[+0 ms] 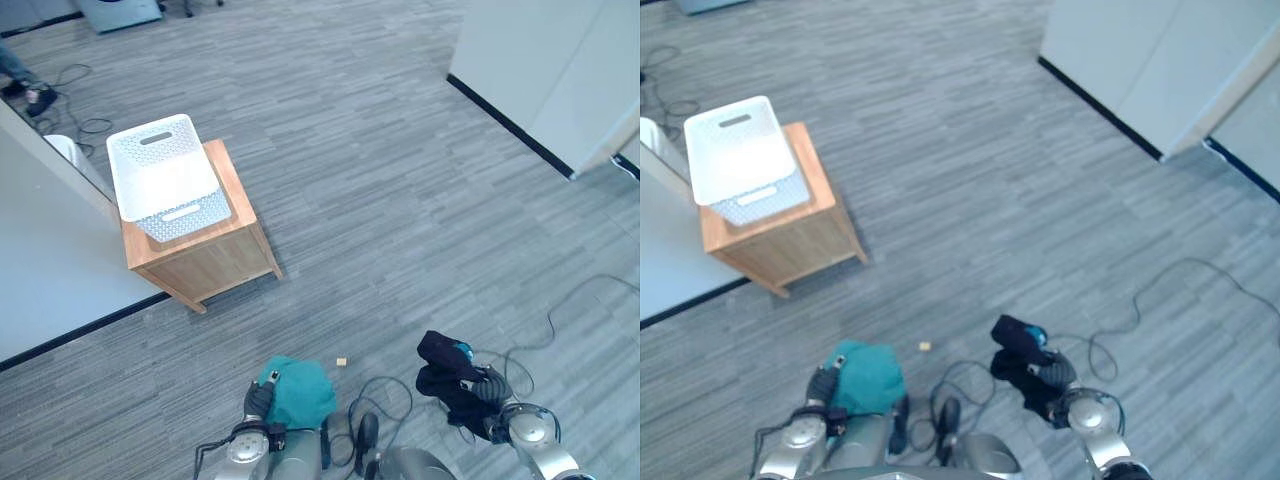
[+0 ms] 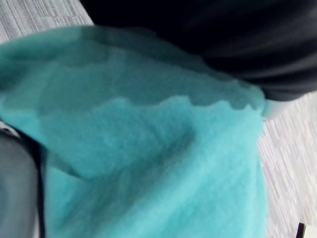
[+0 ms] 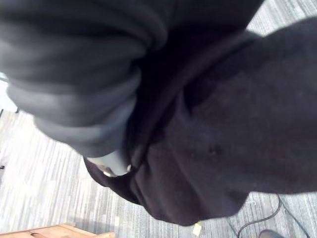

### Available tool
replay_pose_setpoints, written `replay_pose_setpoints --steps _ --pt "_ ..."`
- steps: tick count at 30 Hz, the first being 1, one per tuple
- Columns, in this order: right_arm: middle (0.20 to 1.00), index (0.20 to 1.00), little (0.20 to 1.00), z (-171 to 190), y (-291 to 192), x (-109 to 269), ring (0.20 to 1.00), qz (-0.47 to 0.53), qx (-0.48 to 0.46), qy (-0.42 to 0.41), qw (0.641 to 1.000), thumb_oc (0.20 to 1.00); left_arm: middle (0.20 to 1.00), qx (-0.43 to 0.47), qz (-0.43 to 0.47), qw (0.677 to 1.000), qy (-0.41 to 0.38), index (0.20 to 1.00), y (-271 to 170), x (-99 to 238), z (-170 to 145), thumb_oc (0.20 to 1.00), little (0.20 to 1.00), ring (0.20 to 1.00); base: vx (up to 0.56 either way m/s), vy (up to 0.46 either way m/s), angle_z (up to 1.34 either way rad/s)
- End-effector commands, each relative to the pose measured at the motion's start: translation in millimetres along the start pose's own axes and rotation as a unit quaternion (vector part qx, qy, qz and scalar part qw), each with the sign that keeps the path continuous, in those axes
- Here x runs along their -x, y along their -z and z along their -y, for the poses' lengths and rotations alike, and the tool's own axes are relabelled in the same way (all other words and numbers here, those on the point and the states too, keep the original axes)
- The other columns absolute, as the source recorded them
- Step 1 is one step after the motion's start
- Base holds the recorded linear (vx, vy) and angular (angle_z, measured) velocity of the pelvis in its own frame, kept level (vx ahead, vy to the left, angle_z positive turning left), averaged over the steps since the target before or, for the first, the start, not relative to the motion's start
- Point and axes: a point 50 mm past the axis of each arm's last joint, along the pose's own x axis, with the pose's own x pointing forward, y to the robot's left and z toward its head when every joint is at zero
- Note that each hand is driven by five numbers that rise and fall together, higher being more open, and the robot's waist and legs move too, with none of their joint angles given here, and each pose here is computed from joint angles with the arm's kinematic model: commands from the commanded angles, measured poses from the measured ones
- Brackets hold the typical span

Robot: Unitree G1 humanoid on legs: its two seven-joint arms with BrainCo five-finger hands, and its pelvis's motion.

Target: Tidy up the quilt and then pick up the clothes from the bed and put them into the laundry hamper.

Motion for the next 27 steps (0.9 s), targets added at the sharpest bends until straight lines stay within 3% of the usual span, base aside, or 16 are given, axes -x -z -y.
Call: replay_pose_setpoints --steps 1,6,15,19,27 --pt "0.2 0.2 0.2 0 -22 2 0.2 0.06 0.006 0.004 0.998 0.2 0.2 -0.012 0.024 1.0 -0.006 0.2 -16 -11 -2 0.2 0.2 0.2 0.51 -0.053 -0.04" --pt "0.2 0.2 0.2 -9 -22 5 0.2 0.065 -0.015 -0.002 0.998 0.2 0.2 -0.042 0.044 0.998 -0.01 0.2 -33 -19 -4 0.2 0.2 0.2 0.41 -0.14 0.45" --pt "0.2 0.2 0.2 -14 -9 3 0.2 0.03 -0.008 -0.016 0.999 0.2 0.2 -0.093 0.092 0.991 -0.016 0.2 -57 -27 -15 0.2 0.2 0.2 0.5 -0.401 1.31" --pt "0.2 0.2 0.2 -14 -16 1 0.2 0.047 -0.001 -0.025 0.999 0.2 0.2 -0.067 0.059 0.996 -0.024 0.2 -39 -24 -17 0.2 0.2 0.2 0.32 -0.464 0.93" --pt "0.2 0.2 0.2 -5 -26 -1 0.2 0.064 0.002 -0.018 0.998 0.2 0.2 -0.043 0.08 0.996 0.004 0.2 -45 -19 -6 0.2 0.2 0.2 0.2 -0.286 0.79"
